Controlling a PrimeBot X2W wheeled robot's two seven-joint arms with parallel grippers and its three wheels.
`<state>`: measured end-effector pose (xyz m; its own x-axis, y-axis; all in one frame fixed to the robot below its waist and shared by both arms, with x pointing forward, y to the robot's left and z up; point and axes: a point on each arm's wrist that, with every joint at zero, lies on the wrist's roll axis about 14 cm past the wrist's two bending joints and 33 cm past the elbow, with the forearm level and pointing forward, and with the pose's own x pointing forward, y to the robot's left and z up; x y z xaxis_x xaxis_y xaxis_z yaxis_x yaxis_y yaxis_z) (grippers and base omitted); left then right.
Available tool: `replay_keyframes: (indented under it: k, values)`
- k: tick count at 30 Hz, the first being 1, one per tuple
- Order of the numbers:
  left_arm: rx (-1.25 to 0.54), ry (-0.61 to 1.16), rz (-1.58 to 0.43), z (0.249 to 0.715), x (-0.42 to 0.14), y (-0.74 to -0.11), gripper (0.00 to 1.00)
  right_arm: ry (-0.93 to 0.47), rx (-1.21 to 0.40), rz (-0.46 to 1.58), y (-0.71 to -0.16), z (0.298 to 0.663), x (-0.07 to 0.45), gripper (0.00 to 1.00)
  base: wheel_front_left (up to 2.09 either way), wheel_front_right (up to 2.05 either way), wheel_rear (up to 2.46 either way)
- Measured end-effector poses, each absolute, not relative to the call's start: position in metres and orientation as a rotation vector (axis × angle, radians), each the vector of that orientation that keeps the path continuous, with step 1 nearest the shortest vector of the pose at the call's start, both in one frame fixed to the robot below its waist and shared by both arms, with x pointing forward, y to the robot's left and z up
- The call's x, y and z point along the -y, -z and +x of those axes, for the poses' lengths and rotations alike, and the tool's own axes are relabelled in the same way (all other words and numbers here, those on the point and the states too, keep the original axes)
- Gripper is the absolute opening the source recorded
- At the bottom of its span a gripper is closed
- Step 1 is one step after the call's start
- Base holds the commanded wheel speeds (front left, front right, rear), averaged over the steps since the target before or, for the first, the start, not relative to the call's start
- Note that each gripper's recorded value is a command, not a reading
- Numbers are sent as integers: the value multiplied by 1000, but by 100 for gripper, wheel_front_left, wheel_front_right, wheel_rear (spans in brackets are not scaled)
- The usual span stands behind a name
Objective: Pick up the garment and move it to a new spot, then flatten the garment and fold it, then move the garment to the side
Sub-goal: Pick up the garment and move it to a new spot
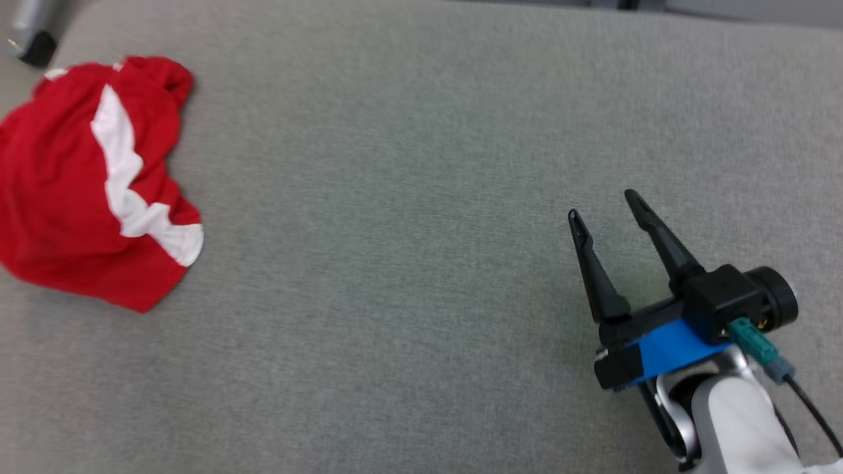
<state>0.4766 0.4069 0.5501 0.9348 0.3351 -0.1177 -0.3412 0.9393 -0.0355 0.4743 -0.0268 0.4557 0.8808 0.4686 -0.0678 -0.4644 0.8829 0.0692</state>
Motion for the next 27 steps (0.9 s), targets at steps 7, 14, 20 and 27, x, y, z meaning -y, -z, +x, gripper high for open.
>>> replay_keyframes:
  k: [7,14,20,27]
  values:
    - [-483,-368,-149,489,-407,-423,100,-444,-122,17,-433,491,43,100,0,0,0]
    - [-735,-412,-223,464,-405,-353,100,-443,-151,13,-416,497,42,100,0,0,0]
    - [-854,-415,-256,450,-402,-335,73,-455,-155,22,-413,498,37,100,0,0,0]
    - [-831,-373,-251,455,-396,-345,0,-464,-140,22,-419,498,33,100,0,0,0]
